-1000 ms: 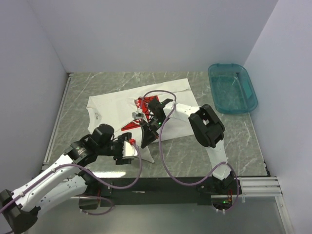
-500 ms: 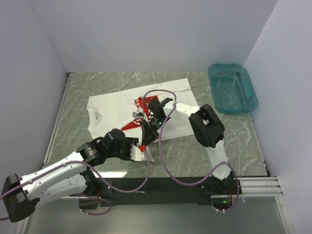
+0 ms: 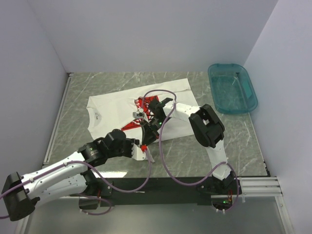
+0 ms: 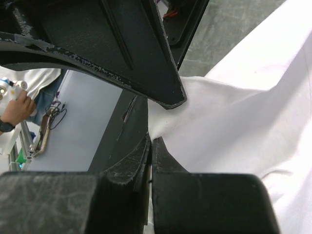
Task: Fold and stack the t-shirts
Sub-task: Fold the tshirt
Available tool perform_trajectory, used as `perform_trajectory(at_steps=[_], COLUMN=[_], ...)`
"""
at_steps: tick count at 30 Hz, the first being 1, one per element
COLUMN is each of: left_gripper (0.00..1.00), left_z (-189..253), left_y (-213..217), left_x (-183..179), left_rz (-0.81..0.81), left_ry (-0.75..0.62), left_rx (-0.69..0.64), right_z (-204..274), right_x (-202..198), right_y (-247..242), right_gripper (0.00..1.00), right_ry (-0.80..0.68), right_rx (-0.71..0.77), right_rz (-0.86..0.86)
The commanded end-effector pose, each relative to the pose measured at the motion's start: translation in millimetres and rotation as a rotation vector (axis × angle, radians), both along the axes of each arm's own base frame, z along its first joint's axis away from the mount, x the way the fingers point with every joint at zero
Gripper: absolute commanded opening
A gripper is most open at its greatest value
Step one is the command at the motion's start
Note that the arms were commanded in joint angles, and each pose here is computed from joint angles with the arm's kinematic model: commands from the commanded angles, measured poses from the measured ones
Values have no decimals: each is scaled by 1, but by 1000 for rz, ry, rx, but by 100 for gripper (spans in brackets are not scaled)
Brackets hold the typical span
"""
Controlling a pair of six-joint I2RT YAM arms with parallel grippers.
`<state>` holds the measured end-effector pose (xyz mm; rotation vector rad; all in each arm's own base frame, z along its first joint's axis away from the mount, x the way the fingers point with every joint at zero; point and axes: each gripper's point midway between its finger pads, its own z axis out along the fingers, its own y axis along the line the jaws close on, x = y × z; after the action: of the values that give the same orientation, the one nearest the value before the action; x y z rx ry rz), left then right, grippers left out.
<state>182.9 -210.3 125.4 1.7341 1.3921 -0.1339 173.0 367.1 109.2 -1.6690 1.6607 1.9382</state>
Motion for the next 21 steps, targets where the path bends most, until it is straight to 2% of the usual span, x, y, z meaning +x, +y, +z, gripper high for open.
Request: perform_trajectory(at_steps=[1,2,5,6,10,11,12,13,14,15,16,17,18,19,21], left_gripper=[33,31,13,1,0,0,0,0,0,0,0,0,0,0,0], left_z=[4,3,3,4,4,6,3,3,5,4,5,6,5,5,8], left_y=[-2,-2,-3,-4,-5,-6,-5,-6,-6,-5,-5,-5,-2,-2,1], left_x=[1,0,0,0,-1,-2,-4,-6,-8,-11,-14,-16,-19,-22,-25], left_rz=[-9,-8,-13,-13,-16,-16,-20,-23,-20,-21,-19,-20,-16,-11,-3], left_ry=[-22,-19,-14,-16,-8,-4,8,15,24,38,53,59,69,79,87], left_rx=[-9,-8,-6,-8,-10,-12,-2,-1,-6,2,-3,-3,1,-2,-16], right_z=[13,12,11,11,9,10,9,8,9,5,2,5,4,0,7], right_x=[4,4,4,4,4,5,4,5,8,11,21,23,28,46,53], right_y=[5,5,5,5,5,5,4,4,5,4,9,6,6,10,0], right_gripper=[0,0,0,0,0,4,27,39,46,57,62,69,73,76,80], right_ry=[8,11,12,12,13,9,10,0,-24,-43,-106,-86,-125,-231,-307], right_rx=[49,46,44,44,36,36,23,17,17,-32,-25,-84,-95,-93,-123], right_rz=[-1,-1,-1,-1,-1,-1,-3,-3,-5,-17,-34,-80,-108,-159,-224])
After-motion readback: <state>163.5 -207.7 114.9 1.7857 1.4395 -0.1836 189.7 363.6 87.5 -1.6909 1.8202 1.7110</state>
